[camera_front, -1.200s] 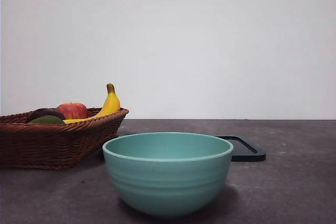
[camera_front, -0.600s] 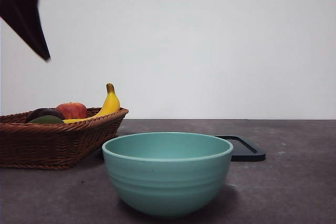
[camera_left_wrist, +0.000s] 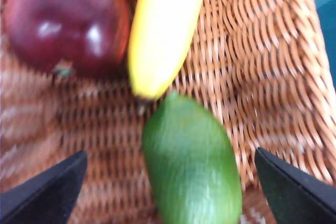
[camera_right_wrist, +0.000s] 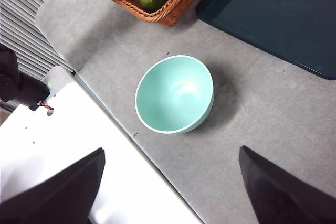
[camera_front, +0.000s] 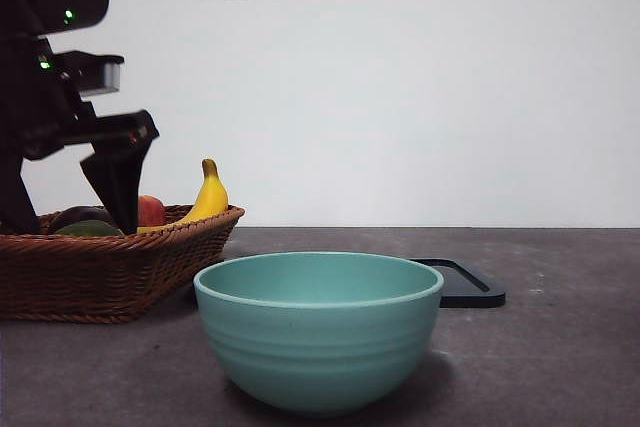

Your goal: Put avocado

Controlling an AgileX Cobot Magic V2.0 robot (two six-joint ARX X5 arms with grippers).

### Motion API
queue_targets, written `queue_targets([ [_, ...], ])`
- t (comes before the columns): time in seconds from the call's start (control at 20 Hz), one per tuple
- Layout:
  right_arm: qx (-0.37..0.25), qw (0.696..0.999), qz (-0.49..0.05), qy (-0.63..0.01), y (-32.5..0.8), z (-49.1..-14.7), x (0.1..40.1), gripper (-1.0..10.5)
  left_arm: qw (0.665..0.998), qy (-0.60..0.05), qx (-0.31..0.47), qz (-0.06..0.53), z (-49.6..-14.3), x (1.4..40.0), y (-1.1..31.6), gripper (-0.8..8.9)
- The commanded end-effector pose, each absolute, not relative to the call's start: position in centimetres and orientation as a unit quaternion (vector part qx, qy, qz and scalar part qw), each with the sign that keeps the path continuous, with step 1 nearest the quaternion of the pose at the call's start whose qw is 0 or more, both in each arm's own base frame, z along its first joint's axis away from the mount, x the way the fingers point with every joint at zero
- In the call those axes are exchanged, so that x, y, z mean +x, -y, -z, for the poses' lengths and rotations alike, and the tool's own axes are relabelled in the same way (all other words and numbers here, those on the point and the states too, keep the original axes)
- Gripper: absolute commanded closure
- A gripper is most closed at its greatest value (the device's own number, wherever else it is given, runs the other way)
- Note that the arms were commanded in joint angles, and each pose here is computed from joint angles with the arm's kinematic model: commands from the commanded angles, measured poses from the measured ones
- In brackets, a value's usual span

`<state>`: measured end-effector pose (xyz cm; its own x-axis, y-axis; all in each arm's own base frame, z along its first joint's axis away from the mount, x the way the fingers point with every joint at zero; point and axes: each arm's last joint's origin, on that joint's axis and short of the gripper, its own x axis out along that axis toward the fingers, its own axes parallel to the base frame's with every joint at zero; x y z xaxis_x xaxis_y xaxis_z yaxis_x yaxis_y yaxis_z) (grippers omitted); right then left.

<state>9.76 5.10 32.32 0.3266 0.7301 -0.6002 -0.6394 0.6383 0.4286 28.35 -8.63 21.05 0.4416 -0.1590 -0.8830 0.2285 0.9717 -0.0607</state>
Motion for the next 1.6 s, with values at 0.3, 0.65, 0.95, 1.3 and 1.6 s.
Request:
queue_targets([
  [0.3,0.059,0.814,-0.424,-0.393,-5.2,-32.8,9.9,5.4,0.84,-0.529,0.046,0.117,-19.7,29.5,9.3,5.06],
  [0.65,0.059,0.814,-0.424,-0.393,-5.2,-32.8,9.9,5.4,0.835,-0.535,0.046,0.116,-20.0,29.1,9.2,6.06],
  [0.95,0.059,0.814,-0.423,-0.392,-5.2,-32.8,9.9,5.4,0.865,-0.479,0.023,0.149,-24.8,26.6,8.8,6.05],
  [1.3,0.054,0.819,-0.414,-0.393,-5.2,-32.8,9.9,5.4,0.85,-0.419,-0.005,0.318,-29.7,20.6,12.2,6.05],
  [1.6,0.052,0.821,-0.41,-0.393,-5.1,-32.8,10.0,5.4,0.798,-0.437,0.051,0.412,-27.8,18.7,18.3,6.05],
])
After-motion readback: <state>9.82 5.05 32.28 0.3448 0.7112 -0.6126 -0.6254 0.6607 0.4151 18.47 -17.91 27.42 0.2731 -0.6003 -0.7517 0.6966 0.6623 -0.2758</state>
